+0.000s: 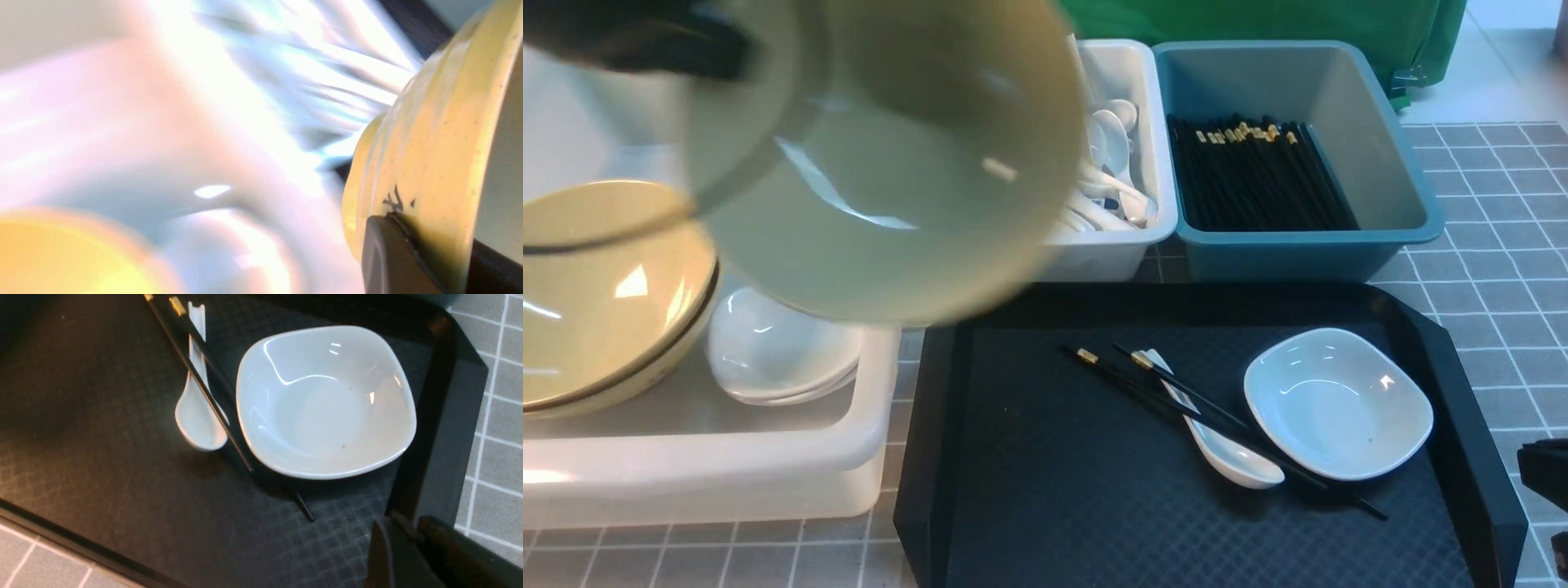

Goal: On grey table put chopsticks spoon bowls plates into blue grey white boxes.
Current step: 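Place the tan bowl onto the bowl stack in the left bin with the left gripper, then reach for and grasp the small white dish on the black tray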

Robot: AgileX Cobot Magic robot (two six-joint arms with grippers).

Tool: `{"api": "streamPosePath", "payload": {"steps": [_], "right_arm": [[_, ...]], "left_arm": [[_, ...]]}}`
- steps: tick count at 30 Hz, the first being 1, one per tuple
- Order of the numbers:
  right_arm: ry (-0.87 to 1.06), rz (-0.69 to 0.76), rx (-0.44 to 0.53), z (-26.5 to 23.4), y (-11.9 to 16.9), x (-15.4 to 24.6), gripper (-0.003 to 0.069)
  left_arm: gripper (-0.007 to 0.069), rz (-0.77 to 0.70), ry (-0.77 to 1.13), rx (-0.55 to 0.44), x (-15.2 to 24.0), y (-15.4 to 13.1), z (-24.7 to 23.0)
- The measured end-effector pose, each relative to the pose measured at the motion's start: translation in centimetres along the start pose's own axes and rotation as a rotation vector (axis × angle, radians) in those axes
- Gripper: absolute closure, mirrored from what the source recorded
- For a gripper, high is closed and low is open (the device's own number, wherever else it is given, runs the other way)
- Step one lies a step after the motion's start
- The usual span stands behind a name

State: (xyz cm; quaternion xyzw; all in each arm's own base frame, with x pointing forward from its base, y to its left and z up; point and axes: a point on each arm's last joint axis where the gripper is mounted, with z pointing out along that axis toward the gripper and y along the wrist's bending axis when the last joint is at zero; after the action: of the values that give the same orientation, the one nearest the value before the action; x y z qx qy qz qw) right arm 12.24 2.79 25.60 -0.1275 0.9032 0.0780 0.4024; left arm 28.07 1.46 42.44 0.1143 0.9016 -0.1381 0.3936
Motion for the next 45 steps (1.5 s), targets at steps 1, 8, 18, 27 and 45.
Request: {"api": "streamPosePath", "payload": {"steps": [1, 8, 18, 27, 45], "right_arm": [[-0.002, 0.001, 0.0, 0.0, 0.0, 0.0, 0.0553], [-0.006, 0.004, 0.0, 0.0, 0.0, 0.0, 0.0548], [0.028, 0.082, -0.034, 0.7, 0.3, 1.2, 0.0538], [0.173, 0.13, -0.08, 2.6, 0.2, 0.4, 0.0309], [0.42, -0.001, -0.052, 18.4, -4.1, -8.0, 0.0152]], "left_arm": [[0.0623, -0.061, -0.02, -0.077, 0.4, 2.0, -1.1], [0.0622, -0.443, -0.029, -0.362, 6.2, 12.8, -1.1], [0.0397, -0.543, 0.092, -0.381, 10.1, 15.8, 3.2], [0.0152, -0.509, -0.134, -0.414, 6.1, 9.5, -4.4], [0.0635, 0.238, -0.425, -0.155, 16.2, -9.0, -9.1]]}}
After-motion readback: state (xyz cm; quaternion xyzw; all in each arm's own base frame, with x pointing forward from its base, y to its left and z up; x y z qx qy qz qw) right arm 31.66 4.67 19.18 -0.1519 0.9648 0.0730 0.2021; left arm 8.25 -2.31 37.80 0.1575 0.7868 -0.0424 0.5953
